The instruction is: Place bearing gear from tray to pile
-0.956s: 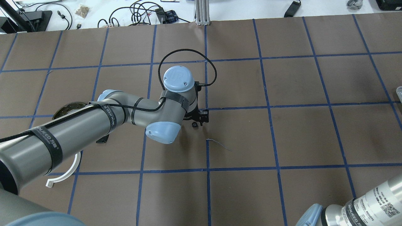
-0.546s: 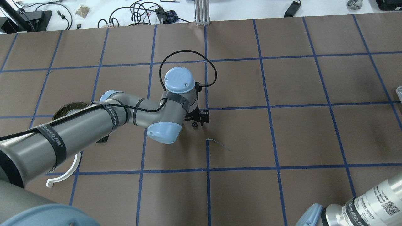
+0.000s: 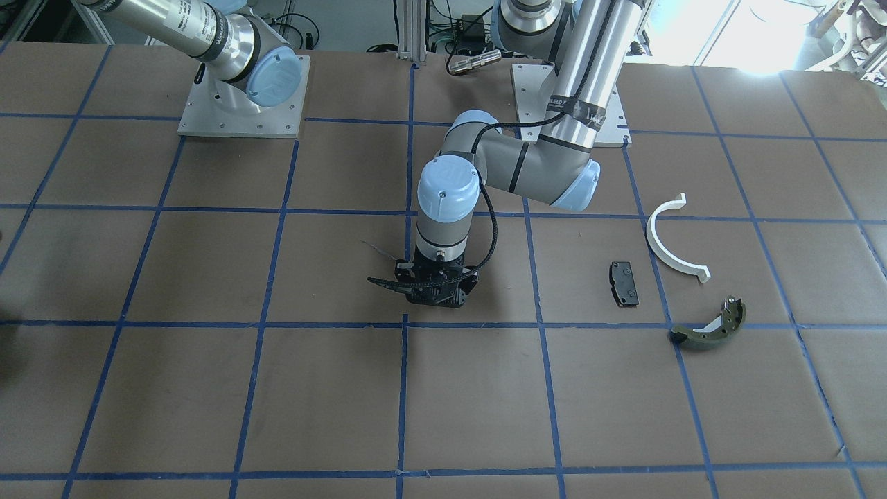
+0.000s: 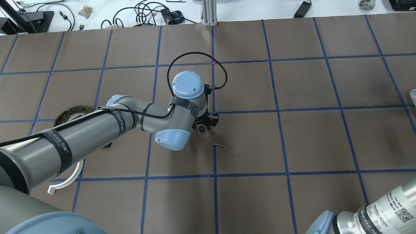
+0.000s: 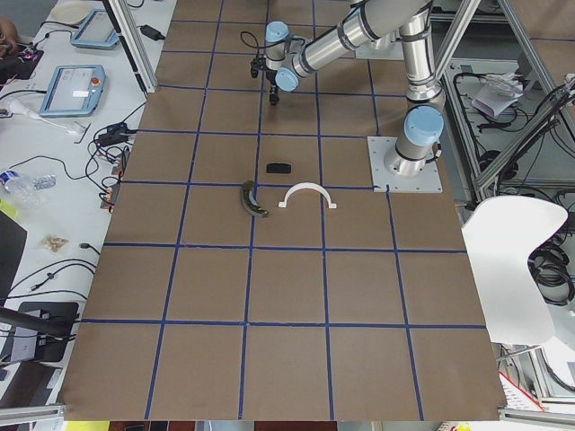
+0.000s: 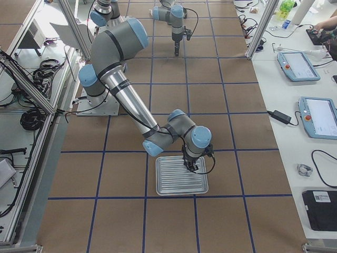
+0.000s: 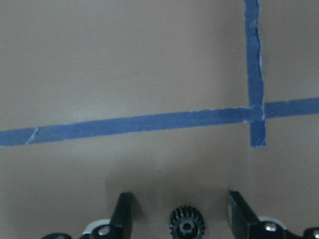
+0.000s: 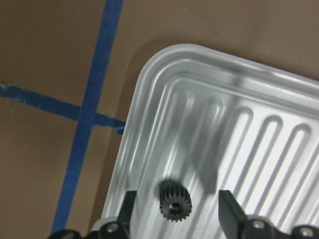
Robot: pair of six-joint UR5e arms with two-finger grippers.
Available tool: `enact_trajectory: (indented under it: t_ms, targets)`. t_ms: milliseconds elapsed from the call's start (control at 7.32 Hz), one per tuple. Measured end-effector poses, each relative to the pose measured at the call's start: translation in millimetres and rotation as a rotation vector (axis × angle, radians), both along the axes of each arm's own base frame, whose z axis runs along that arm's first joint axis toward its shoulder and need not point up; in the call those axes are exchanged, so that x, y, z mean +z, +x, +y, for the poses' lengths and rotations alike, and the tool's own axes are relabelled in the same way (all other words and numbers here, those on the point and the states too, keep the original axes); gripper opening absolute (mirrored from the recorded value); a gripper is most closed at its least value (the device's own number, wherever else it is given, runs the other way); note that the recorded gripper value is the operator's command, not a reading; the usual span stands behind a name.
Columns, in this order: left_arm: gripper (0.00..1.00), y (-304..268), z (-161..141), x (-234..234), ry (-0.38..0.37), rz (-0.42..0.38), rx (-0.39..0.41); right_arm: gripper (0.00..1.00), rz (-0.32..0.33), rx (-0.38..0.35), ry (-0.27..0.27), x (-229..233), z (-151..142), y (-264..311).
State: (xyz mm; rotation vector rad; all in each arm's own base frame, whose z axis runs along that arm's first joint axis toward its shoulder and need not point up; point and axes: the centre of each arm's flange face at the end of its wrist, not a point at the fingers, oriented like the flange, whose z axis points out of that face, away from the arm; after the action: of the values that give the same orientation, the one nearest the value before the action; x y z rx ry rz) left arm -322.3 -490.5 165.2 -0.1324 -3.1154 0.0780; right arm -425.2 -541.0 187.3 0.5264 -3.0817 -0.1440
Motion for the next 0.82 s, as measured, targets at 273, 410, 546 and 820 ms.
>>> enact_trajectory:
  t_ms: [273, 410, 546, 820]
  targets:
    - [0.00, 0, 1, 2, -0.004, 0.001, -0.003, 0.51, 0.000, 0.013, 0.002, -1, 1, -1]
    - [0.00, 0, 0, 7, -0.012, 0.002, -0.005, 0.49, 0.000, 0.015, 0.003, -1, 1, -1]
    - [0.00, 1, -1, 14, -0.023, 0.003, -0.006, 0.49, -0.001, 0.016, 0.006, -3, 1, -1]
    - [0.00, 21, -7, 30, -0.022, -0.001, 0.017, 0.35, -0.005, 0.016, 0.012, -7, 1, -1]
